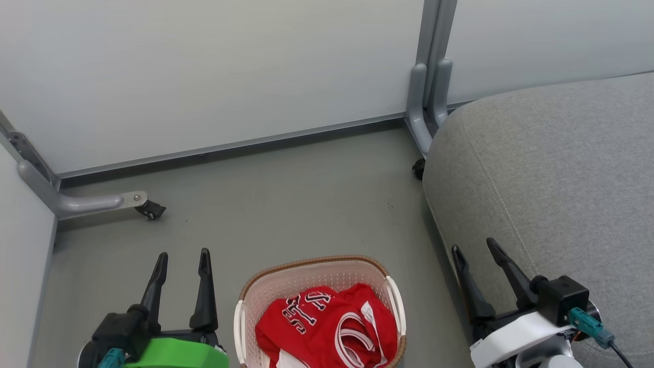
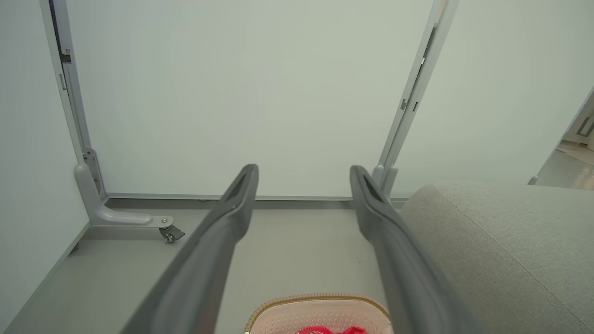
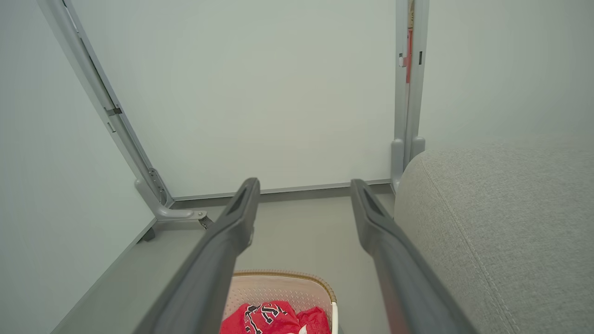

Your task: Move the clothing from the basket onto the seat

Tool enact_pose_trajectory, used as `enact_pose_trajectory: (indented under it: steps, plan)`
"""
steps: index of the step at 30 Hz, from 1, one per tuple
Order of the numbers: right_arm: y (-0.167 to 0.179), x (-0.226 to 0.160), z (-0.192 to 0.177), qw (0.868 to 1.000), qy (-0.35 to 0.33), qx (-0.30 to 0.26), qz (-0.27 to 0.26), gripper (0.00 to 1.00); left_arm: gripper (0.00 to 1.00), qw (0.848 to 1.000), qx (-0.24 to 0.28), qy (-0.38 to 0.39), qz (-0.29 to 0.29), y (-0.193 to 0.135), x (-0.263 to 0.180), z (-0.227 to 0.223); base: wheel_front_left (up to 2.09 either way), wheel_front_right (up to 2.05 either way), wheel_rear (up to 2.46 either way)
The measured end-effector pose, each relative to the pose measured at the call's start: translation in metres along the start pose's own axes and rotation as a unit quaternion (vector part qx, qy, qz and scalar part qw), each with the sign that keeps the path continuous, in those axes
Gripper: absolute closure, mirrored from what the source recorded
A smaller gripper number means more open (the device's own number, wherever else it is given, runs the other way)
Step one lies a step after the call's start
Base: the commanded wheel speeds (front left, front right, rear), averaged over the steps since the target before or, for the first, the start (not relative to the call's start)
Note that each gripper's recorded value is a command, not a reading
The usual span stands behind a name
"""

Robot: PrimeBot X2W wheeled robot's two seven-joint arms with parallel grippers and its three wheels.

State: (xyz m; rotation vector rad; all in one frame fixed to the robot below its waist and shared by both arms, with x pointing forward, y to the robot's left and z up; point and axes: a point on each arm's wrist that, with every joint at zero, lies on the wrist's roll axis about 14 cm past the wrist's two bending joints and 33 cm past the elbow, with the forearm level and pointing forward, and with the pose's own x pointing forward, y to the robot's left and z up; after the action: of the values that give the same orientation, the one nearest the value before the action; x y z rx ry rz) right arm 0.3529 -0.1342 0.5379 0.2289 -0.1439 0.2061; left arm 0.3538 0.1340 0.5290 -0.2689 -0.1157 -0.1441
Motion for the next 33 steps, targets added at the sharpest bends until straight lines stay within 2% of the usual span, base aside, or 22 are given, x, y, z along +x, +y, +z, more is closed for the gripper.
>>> enact_pose_trajectory:
  steps: [25, 33]
  plan:
    - [0.016, -0.008, 0.008, 0.996, -0.020, -0.083, 0.032, 0.00, 0.00, 0.996, 0.077, -0.022, -0.034, -0.017, -0.008, 0.007, 0.00, 0.00, 0.00]
    - [0.016, -0.007, 0.007, 0.996, -0.019, -0.083, 0.031, 0.00, 0.00, 0.996, 0.077, -0.019, -0.035, -0.017, -0.007, 0.005, 0.00, 0.00, 0.00]
